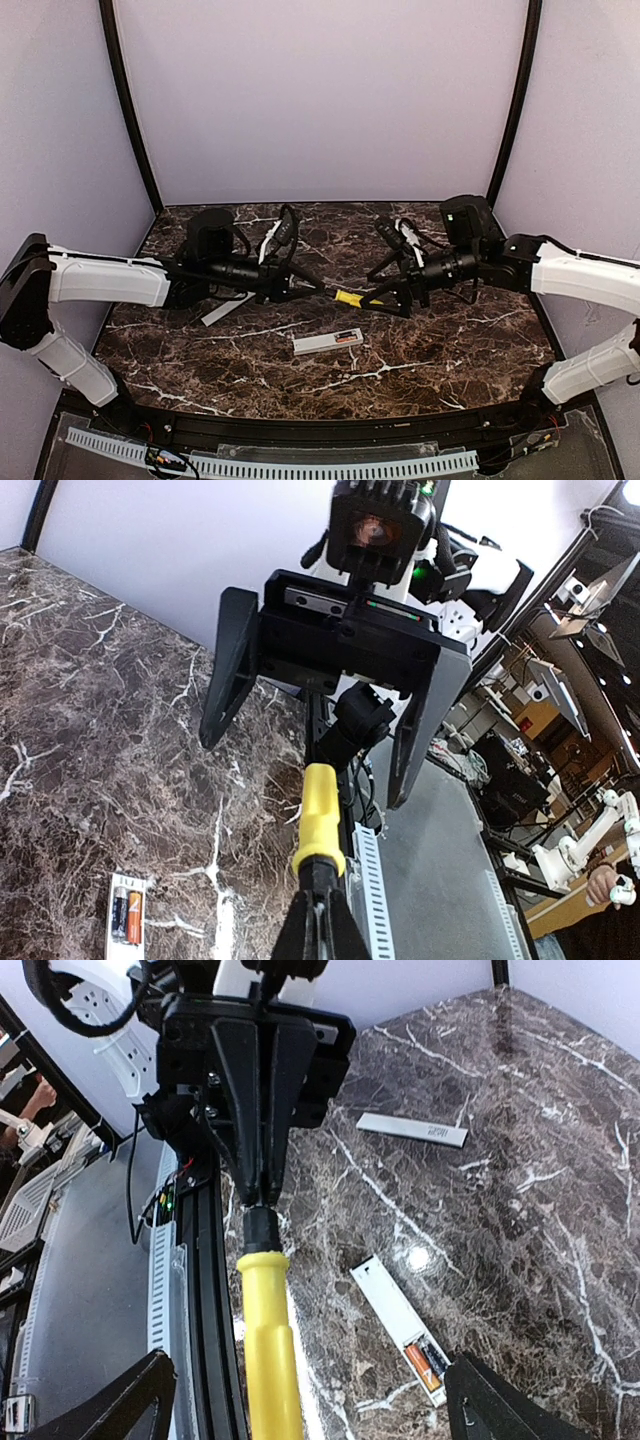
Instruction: Unload the batteries from the remote control
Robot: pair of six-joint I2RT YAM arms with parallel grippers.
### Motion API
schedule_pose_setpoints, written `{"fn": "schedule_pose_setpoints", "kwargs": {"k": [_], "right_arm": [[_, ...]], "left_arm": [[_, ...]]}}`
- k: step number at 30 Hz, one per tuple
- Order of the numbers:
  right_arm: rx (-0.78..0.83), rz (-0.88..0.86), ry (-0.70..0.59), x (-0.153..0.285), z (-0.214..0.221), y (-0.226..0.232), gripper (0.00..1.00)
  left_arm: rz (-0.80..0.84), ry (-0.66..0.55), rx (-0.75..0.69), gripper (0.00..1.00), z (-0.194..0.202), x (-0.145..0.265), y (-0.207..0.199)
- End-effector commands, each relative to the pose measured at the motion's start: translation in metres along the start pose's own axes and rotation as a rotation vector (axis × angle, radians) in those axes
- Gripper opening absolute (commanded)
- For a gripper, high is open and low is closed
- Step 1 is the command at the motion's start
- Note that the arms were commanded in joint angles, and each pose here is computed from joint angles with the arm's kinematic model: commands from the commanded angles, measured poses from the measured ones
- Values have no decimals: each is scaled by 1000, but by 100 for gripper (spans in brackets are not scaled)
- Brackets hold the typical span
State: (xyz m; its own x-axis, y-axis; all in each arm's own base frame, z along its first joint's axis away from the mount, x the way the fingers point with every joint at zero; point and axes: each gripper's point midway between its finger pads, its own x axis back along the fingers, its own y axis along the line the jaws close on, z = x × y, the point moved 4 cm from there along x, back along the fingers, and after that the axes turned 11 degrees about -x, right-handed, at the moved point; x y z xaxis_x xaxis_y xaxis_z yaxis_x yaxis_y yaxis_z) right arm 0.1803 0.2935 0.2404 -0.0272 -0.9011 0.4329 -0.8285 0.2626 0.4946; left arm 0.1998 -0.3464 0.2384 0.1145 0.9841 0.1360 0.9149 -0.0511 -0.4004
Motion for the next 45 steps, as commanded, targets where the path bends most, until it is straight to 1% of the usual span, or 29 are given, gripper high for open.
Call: {"fn": "schedule_pose_setpoints", "kwargs": {"k": [1, 6, 11, 14, 23, 27, 33, 38, 43, 45], "right_arm": [[-15, -3, -225, 15, -31, 6, 93], [-61, -53, -297, 18, -37, 10, 90], [-70, -100, -359, 21, -47, 16, 86], [-70, -126, -377, 21, -51, 18, 82], [-80, -177, -371, 14, -51, 23, 62], [-72, -183, -369, 12, -51, 24, 54], [-84, -172, -356, 7, -49, 21, 40], [-84, -171, -350, 5, -49, 20, 36], [-86, -168, -352, 4, -50, 19, 35], [-86, -167, -353, 5, -50, 19, 36]], "left_arm": [[0, -130, -13, 0, -31, 17, -12], [15, -221, -7, 0, -49, 24, -16], [43, -267, 14, 0, -61, 22, -15], [50, -282, 18, 0, -63, 19, -11], [87, -334, 46, 0, -69, 12, -3], [88, -332, 56, 0, -69, 9, 1], [88, -323, 64, 0, -65, 5, 5], [86, -312, 66, 0, -62, 3, 6], [81, -304, 67, 0, -59, 2, 7], [83, -301, 68, 0, -59, 1, 8]]}}
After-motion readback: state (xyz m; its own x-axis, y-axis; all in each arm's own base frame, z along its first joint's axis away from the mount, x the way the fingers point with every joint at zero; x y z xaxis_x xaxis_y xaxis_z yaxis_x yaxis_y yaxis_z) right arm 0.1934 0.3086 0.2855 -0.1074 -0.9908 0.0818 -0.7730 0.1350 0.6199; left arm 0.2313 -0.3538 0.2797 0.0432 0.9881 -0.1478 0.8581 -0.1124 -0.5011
